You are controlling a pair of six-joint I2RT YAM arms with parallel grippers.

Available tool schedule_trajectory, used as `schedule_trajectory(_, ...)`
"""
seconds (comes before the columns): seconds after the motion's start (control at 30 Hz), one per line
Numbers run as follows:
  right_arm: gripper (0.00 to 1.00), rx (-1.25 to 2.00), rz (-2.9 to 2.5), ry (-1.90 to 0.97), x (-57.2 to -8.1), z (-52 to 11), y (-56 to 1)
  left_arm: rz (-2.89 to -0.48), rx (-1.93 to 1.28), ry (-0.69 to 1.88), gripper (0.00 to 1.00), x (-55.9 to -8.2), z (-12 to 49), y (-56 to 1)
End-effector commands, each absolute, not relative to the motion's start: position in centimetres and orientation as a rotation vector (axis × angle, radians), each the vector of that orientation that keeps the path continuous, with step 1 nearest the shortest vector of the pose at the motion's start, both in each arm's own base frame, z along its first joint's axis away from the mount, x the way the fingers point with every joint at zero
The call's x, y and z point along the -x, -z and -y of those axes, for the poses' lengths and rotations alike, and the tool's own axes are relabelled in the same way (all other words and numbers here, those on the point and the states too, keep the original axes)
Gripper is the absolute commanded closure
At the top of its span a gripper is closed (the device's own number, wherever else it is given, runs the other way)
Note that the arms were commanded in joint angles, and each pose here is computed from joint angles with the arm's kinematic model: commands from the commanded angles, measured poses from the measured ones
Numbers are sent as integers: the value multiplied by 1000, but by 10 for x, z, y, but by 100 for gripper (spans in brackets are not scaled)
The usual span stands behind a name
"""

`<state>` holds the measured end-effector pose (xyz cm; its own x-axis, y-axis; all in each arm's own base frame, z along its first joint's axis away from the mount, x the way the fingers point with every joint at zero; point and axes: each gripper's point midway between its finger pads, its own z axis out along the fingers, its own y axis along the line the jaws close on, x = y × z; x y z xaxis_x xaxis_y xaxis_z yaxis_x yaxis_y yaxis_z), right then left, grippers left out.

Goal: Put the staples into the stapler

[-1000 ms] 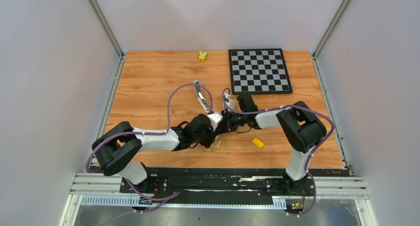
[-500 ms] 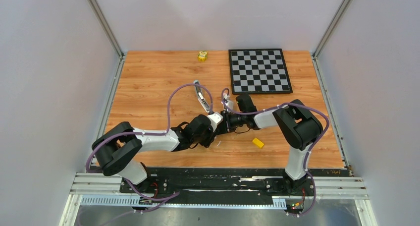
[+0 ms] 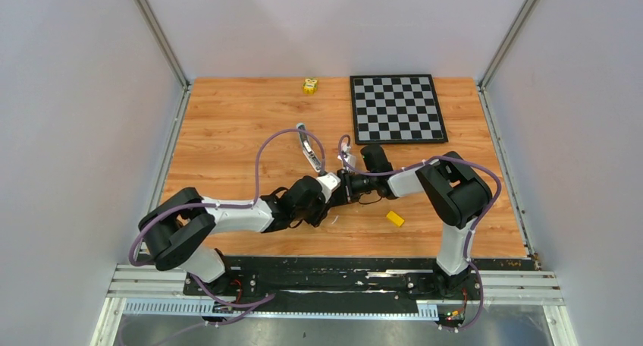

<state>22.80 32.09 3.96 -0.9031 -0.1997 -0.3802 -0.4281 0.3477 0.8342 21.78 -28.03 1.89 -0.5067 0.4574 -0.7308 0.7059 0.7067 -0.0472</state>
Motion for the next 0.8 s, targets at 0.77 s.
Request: schedule_trajectory(0.77, 73, 621, -2420, -1691, -212, -333, -38, -2221, -923, 445, 64, -203, 270, -7)
